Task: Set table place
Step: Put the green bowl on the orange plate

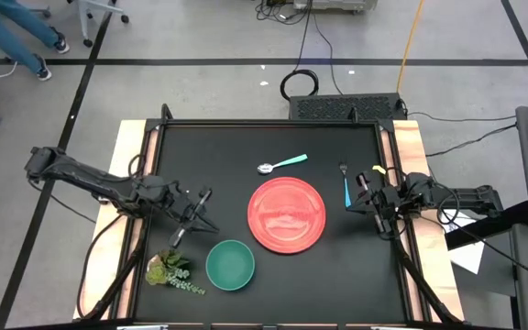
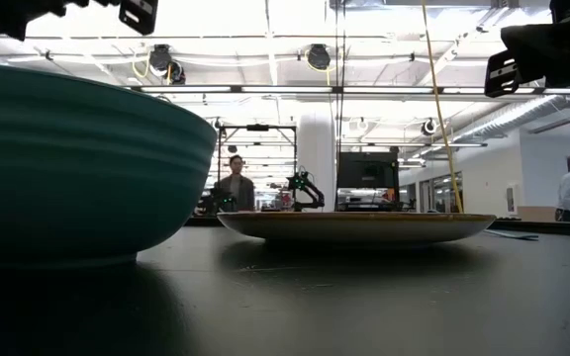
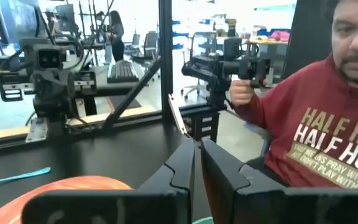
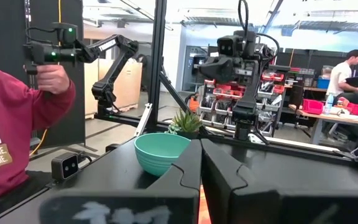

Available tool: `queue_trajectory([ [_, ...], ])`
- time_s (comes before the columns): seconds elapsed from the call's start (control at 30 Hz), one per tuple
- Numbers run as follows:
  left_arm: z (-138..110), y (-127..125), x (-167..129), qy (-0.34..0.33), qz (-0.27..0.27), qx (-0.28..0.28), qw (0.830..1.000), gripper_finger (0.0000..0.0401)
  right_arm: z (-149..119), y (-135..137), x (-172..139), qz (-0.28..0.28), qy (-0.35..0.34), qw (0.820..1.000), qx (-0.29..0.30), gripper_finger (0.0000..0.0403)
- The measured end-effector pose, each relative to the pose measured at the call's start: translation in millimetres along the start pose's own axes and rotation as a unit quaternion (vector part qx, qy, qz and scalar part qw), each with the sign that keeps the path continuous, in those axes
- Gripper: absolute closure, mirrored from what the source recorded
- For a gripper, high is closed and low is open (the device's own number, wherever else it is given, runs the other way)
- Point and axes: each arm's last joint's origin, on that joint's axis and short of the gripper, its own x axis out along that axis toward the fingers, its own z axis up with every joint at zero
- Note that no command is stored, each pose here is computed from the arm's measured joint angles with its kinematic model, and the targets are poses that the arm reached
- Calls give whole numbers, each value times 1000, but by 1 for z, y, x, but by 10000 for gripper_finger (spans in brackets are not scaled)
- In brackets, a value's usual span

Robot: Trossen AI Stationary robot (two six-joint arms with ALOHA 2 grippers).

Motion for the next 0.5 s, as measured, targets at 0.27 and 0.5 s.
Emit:
queue_trajectory([
  [0.27, 30, -18, 19, 97, 10, 49, 994, 368, 0, 0, 0, 0, 0, 1000, 0, 403],
  [0.5, 31, -20, 36, 135, 42, -8, 990, 368, 0, 0, 0, 0, 1, 1000, 0, 403],
])
